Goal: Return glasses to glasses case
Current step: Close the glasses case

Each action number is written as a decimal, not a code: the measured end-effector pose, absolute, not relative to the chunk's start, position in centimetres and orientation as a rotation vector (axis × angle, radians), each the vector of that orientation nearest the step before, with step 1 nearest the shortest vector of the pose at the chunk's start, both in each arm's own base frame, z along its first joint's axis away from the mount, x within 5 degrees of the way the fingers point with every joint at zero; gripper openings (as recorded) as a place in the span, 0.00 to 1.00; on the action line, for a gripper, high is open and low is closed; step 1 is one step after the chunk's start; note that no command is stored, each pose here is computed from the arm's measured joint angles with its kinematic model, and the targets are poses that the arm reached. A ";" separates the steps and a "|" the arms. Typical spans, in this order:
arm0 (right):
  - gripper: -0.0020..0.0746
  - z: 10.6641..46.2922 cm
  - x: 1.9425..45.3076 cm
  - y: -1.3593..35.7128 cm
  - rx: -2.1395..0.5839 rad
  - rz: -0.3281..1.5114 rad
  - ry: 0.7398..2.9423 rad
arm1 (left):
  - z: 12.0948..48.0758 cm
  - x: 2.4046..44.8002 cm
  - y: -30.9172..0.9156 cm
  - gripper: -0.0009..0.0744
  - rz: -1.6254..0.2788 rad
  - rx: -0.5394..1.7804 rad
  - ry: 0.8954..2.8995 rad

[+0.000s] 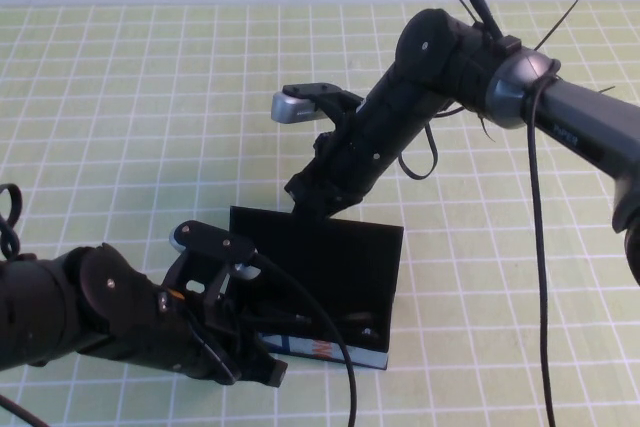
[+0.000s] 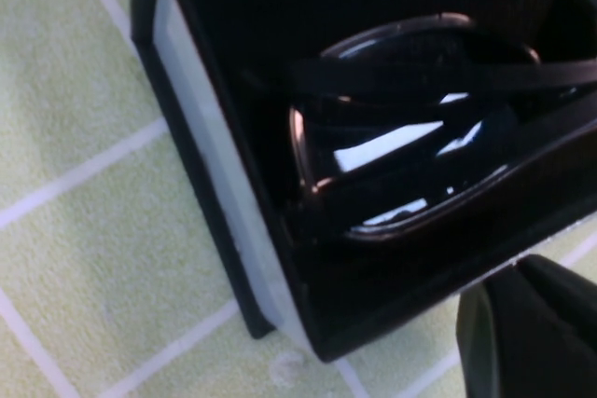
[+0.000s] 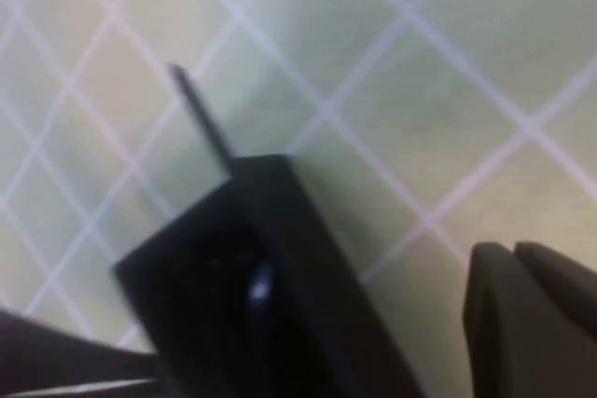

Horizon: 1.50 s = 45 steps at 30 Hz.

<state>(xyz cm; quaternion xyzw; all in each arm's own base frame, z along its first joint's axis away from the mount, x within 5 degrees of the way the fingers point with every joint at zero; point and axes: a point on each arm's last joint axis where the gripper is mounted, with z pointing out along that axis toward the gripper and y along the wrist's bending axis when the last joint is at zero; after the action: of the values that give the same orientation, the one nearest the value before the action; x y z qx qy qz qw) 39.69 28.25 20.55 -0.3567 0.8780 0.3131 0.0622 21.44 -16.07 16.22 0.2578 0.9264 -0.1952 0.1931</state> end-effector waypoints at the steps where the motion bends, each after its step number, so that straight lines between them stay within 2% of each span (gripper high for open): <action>1: 0.01 21.0 39.4 28.5 -1.090 0.944 2.641 | 16.2 21.5 -16.1 0.01 -0.545 0.721 2.597; 9: 0.00 26.9 37.5 27.9 -1.059 0.944 2.555 | 16.2 21.6 -16.0 0.01 -0.537 0.715 2.589; 13: 0.00 27.6 35.9 26.9 -1.074 0.933 2.578 | 16.2 21.6 -16.0 0.01 -0.537 0.718 2.588; 20: 0.00 26.4 35.7 25.8 -1.152 0.765 2.607 | 16.3 21.5 -16.1 0.01 -0.542 0.734 2.589; 27: 0.00 26.0 39.1 24.1 -0.821 0.676 2.566 | 16.3 21.4 -16.1 0.01 -0.546 0.748 2.591; 30: 0.00 24.4 40.2 23.3 -0.760 0.672 2.610 | 16.3 21.4 -16.1 0.01 -0.546 0.748 2.591; 37: 0.00 20.0 40.5 22.8 -0.802 0.692 2.787 | 16.2 21.4 -16.1 0.01 -0.548 0.750 2.593; 41: 0.00 19.9 40.4 22.9 -0.804 0.723 2.798 | 16.2 21.4 -16.1 0.01 -0.547 0.751 2.592; 45: 0.00 20.2 39.7 23.4 -0.864 0.855 2.783 | 16.2 21.4 -16.1 0.01 -0.547 0.753 2.592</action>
<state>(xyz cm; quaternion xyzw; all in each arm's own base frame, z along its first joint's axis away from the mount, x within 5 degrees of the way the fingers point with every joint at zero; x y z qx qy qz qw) 39.74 23.44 20.21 -0.2840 0.9152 0.2811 0.0522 21.42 -16.10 16.25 0.2683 0.9235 -0.1949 0.1928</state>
